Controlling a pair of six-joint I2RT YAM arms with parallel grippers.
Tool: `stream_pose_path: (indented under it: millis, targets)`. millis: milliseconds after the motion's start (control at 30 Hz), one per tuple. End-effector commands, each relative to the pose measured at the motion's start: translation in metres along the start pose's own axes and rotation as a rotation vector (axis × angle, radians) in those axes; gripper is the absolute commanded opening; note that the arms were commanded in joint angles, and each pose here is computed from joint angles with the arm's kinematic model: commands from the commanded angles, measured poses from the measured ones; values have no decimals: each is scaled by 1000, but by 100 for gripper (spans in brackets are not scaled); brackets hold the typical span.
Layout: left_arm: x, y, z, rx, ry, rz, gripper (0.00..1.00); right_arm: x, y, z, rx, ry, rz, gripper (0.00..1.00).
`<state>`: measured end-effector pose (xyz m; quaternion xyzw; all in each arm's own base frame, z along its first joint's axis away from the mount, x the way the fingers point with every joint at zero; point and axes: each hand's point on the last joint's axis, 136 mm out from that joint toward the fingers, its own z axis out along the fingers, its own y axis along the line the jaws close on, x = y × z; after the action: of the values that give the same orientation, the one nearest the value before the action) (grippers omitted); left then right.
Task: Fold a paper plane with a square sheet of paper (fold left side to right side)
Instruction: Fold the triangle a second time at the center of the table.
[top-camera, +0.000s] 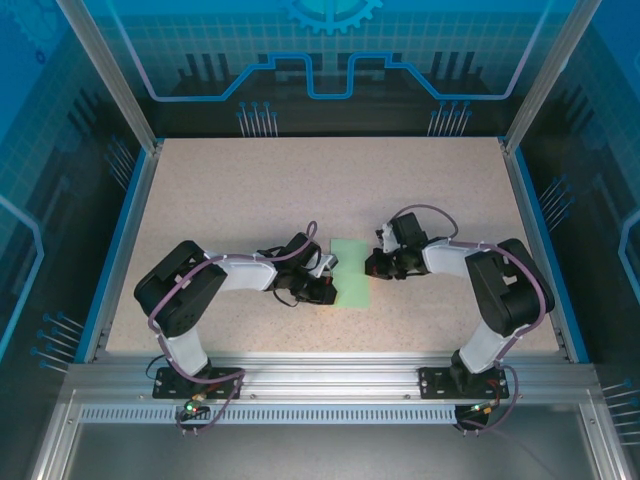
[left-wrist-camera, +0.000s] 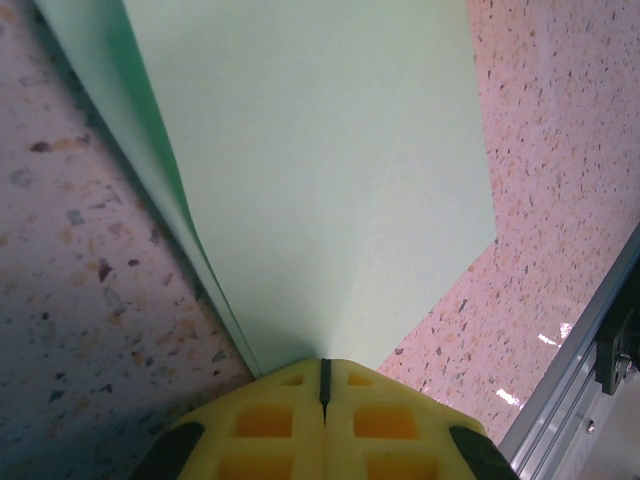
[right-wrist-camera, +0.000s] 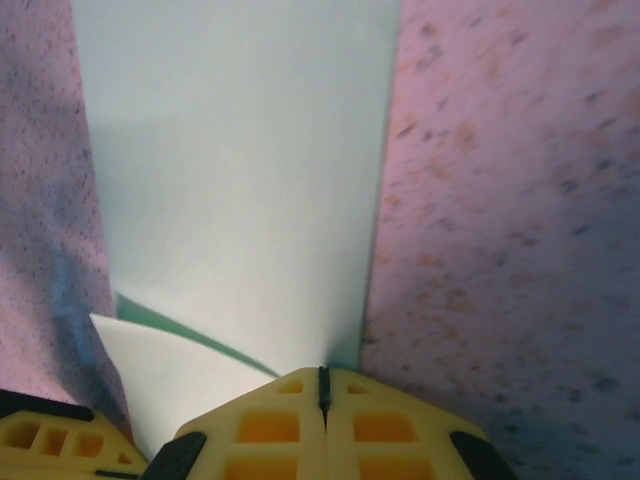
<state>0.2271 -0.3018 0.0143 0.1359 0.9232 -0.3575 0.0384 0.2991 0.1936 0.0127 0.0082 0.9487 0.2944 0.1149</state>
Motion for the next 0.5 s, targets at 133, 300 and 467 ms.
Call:
stream_pose_path:
  millis: [133, 300, 467]
  targets:
    - [28, 22, 4, -80, 89, -42, 5, -10, -20, -5, 73, -22, 12, 0]
    - [27, 19, 4, -72, 84, -39, 5, -22, 1, -33, 55, -94, -30, 0]
    - [25, 18, 3, -69, 77, -37, 5, -3, 29, -34, 5, -58, -78, 0]
